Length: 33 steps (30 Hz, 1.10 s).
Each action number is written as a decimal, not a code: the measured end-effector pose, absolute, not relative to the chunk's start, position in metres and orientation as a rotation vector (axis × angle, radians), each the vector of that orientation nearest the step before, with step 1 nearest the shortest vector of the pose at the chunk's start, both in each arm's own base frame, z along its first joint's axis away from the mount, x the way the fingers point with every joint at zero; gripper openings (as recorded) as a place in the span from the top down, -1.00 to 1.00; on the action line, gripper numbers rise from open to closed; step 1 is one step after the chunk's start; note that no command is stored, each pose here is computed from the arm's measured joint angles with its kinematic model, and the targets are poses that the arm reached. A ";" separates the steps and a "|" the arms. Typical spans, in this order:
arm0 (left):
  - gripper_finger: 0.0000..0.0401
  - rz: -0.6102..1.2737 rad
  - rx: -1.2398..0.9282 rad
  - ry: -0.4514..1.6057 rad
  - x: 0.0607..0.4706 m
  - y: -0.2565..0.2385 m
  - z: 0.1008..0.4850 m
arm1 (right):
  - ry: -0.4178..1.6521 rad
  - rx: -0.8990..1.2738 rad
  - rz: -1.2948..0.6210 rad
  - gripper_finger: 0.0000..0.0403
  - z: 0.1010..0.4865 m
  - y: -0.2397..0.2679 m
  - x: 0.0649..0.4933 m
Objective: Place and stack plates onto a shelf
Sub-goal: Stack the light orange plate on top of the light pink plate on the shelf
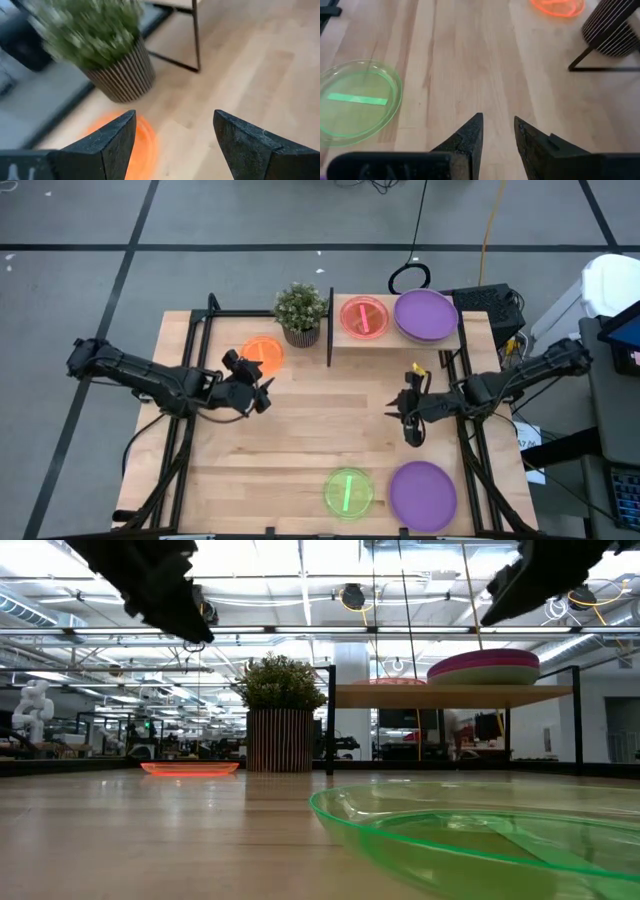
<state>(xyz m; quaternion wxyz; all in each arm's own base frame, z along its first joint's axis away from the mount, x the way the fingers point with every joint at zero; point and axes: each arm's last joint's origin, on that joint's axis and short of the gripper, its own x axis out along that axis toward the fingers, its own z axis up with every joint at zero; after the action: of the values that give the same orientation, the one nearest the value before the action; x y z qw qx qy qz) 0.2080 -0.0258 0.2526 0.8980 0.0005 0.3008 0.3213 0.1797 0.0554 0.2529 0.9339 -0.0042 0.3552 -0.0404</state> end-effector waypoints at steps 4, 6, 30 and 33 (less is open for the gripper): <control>-0.35 0.642 -0.127 0.676 0.210 -0.011 0.245 | 0.748 0.018 -0.075 0.54 0.246 0.060 0.177; -0.35 0.658 -0.138 0.720 0.213 -0.003 0.238 | 0.748 0.031 -0.073 0.54 0.244 0.062 0.176; -0.35 0.763 -0.221 1.153 0.235 0.056 0.161 | 0.686 0.033 -0.109 0.54 0.247 0.065 0.180; -0.35 0.753 -0.228 1.159 0.237 0.057 0.157 | 0.686 0.032 -0.109 0.54 0.247 0.065 0.180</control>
<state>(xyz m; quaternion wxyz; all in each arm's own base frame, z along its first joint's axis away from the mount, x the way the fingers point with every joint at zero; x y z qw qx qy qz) 0.2373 0.0567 0.1570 0.7645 -0.1049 0.5333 0.3467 0.1801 0.0647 0.2468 0.9402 0.0158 0.3361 -0.0535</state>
